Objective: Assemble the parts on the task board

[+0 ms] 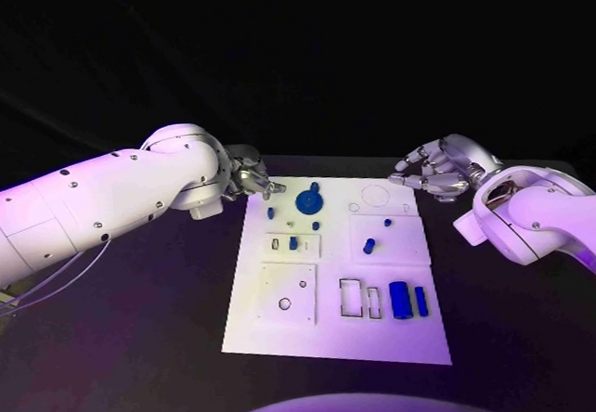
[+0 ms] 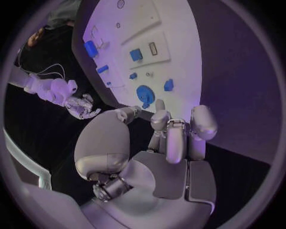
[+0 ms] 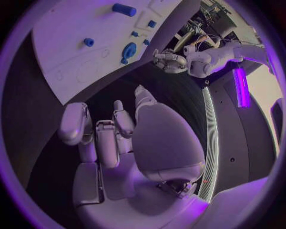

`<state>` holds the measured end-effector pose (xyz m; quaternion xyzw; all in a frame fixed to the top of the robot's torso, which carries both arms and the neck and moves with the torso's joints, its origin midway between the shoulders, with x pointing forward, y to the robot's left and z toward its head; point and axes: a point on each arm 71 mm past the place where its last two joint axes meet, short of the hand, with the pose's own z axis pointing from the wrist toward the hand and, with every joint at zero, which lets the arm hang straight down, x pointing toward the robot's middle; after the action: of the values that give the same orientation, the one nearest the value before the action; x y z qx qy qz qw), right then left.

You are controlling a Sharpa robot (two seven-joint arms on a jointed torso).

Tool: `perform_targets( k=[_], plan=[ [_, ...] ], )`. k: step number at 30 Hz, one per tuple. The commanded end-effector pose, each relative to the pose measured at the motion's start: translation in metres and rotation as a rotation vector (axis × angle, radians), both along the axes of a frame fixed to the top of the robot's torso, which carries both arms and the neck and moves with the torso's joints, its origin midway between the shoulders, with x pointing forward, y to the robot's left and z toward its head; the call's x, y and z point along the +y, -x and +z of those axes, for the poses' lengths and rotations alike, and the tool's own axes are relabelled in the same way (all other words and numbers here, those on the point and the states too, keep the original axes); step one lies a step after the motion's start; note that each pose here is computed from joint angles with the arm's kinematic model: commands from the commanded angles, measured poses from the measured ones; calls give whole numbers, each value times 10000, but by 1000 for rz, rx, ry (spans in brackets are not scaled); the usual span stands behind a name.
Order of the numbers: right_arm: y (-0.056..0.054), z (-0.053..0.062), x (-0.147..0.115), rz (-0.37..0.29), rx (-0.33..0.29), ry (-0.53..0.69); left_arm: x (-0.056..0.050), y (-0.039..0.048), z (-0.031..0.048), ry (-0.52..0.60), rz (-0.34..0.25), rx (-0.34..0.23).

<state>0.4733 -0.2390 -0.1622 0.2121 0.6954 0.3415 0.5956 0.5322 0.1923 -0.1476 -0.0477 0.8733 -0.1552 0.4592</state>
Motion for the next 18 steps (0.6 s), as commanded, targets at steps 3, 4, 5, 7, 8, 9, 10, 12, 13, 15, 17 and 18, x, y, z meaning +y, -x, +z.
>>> perform_targets(
  k=[3, 4, 5, 7, 8, 9, 10, 12, 13, 15, 17, 18],
  plan=[
    [-1, -6, 8, 12, 0, 5, 14, -102, -65, -61, -12, 12],
    [-1, -6, 7, 12, 1, 5, 15, -116, -80, -70, -13, 17],
    [-1, -6, 8, 12, 1, 5, 15, -126, -92, -76, -13, 21],
    [-1, -7, 10, 13, 1, 5, 13, -146, -124, -90, -15, 34],
    [-1, -7, 10, 13, 1, 5, 13, -150, -130, -92, -15, 37],
    [-1, -7, 11, 13, 1, 5, 11, -157, -147, -97, -16, 44],
    [-1, -7, 12, 13, 1, 5, 9, -163, -162, -101, -17, 50],
    [-1, -7, 14, 13, 1, 5, 7, -173, -196, -111, -18, 65],
    [-1, -7, 14, 13, 1, 5, 6, -177, -211, -115, -19, 72],
    [-1, -7, 13, 13, 0, 5, 7, -182, -234, -121, -20, 82],
    [-1, -7, 9, 12, 0, 5, 11, -185, -253, -125, -20, 93],
    [-2, -6, 8, 11, 0, 6, 13, -187, -258, -125, -19, 96]
  ],
)
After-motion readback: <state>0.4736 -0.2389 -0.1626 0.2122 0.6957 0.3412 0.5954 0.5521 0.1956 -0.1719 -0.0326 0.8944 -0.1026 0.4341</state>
